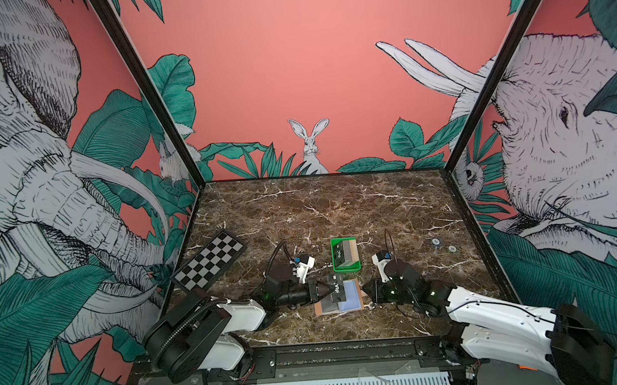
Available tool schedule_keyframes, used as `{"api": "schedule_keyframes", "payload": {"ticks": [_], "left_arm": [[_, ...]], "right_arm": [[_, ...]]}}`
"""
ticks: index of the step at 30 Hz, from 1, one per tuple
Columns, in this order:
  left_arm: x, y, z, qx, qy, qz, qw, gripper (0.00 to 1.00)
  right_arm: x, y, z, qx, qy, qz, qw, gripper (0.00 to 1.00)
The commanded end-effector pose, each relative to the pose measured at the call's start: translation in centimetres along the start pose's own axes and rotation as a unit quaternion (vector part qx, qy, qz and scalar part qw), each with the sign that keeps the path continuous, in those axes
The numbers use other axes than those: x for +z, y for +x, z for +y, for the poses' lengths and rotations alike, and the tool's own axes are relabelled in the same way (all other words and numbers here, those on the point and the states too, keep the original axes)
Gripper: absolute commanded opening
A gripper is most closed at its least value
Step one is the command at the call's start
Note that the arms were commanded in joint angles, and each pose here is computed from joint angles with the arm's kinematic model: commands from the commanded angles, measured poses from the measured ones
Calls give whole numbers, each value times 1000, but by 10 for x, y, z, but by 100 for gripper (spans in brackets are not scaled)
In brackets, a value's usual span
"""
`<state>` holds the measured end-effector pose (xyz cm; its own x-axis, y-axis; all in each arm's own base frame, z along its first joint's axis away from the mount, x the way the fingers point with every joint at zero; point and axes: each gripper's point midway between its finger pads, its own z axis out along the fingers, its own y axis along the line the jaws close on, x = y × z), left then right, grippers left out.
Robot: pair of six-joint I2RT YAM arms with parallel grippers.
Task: Put the credit cards into the card holder
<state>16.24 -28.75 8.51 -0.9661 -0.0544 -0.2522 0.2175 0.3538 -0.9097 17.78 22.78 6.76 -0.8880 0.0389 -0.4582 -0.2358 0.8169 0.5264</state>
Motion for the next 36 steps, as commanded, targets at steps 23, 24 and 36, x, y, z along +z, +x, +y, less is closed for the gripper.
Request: {"api": "schedule_keyframes", "payload": {"ticks": [23, 24, 36], "left_arm": [[-6, 4, 5, 10, -24, 1, 1000, 1], [-5, 4, 5, 10, -24, 0, 1000, 1], [-3, 3, 19, -11, -43, -7, 999, 1]], "right_arm": [[29, 3, -7, -26, 92, 52, 994, 17], [30, 4, -7, -27, 93, 53, 994, 17], [35, 11, -15, -33, 110, 63, 991, 16]]}}
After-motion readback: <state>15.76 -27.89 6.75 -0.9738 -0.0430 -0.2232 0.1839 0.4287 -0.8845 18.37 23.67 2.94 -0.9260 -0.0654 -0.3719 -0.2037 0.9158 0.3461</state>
